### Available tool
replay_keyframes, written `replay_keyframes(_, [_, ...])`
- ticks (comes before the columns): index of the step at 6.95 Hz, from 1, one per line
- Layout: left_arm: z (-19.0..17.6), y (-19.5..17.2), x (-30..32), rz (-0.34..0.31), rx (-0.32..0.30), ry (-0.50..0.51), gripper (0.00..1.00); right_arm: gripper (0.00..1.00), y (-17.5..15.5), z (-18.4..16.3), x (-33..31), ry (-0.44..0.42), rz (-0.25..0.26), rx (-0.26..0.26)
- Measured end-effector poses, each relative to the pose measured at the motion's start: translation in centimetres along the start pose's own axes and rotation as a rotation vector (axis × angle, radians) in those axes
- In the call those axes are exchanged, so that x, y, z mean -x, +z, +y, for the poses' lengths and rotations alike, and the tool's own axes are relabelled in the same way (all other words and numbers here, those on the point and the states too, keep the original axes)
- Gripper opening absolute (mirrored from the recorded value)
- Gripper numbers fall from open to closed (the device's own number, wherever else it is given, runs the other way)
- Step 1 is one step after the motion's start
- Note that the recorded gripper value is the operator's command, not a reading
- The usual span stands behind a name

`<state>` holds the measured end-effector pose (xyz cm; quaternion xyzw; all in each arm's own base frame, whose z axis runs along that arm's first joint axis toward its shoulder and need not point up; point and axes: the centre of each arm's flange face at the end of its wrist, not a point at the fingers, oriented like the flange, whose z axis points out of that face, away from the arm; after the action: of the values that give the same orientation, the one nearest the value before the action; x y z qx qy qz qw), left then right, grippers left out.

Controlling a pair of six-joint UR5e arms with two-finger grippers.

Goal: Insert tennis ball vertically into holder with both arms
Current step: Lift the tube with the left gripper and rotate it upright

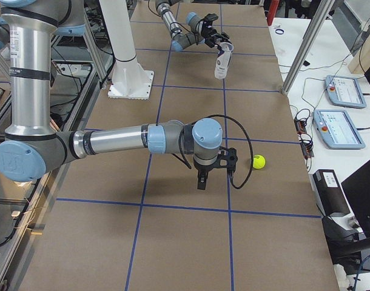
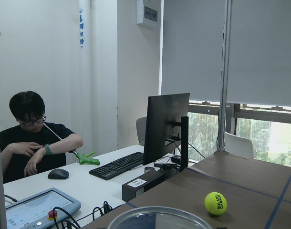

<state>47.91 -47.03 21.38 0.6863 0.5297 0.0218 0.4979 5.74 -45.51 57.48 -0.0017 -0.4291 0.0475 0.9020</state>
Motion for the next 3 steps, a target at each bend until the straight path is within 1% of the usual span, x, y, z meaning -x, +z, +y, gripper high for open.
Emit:
replay_keyframes(2, [4.5,-1.9,0.8,-0.006,-0.063,-0.032,0.32,1.00,-0.1,-0.2,0.1,-0.002,-0.003,-0.001])
replay_keyframes(3, [5.5,-2.3,0.5,-0.009,-0.072,-0.042,0.36,1.00,-0.1,-0.3,0.1,-0.002,-0.004,-0.001])
